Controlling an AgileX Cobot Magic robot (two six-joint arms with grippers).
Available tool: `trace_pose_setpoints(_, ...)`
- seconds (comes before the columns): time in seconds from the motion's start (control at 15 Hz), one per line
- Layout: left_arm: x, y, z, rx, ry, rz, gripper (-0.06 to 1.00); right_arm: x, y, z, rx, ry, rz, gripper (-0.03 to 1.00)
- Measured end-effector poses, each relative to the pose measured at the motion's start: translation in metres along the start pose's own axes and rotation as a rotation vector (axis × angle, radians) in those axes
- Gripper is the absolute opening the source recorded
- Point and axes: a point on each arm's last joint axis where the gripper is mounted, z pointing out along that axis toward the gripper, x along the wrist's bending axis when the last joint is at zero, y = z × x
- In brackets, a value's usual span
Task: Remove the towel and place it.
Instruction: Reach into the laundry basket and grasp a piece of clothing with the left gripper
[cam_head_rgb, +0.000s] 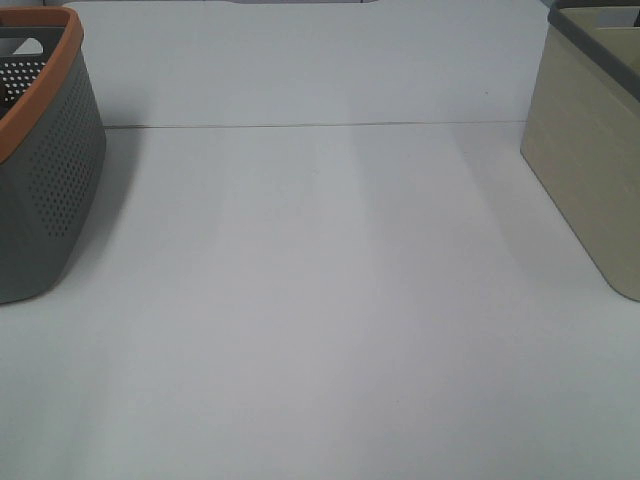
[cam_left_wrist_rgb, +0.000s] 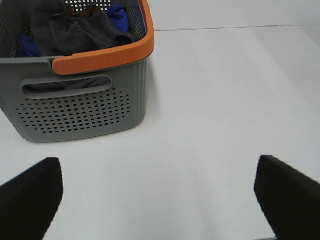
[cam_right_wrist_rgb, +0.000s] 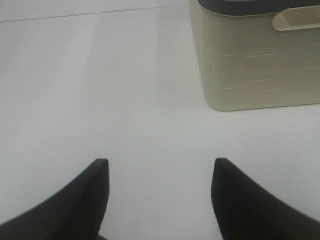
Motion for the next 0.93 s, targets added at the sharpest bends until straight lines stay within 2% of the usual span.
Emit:
trace_pose_setpoints(0.13,0.0,0.03,0.008,0.06,0.001,-0.004,0.98,0.0,0.0,0.0,0.0,0.0,0.0,0.61)
trace_pose_setpoints(0.4,0.002,0.107,0.036,0.302,-0.012,0.018,0.98,0.0,0.0,0.0,0.0,0.0,0.0,0.61)
trace_pose_setpoints(0.6,0.005,0.153,0.067,0.348,-0.019,0.048,0.98,0.0,0.0,0.0,0.0,0.0,0.0,0.61)
trace_pose_setpoints(0.8,0.01,0.202,0.111,0.37,-0.023,0.161,0.98,0.0,0.0,0.0,0.0,0.0,0.0,0.61)
trace_pose_setpoints(0.93,0.023,0.227,0.164,0.434,0.005,0.323,0.98,0.0,0.0,0.0,-0.001,0.0,0.0,0.61)
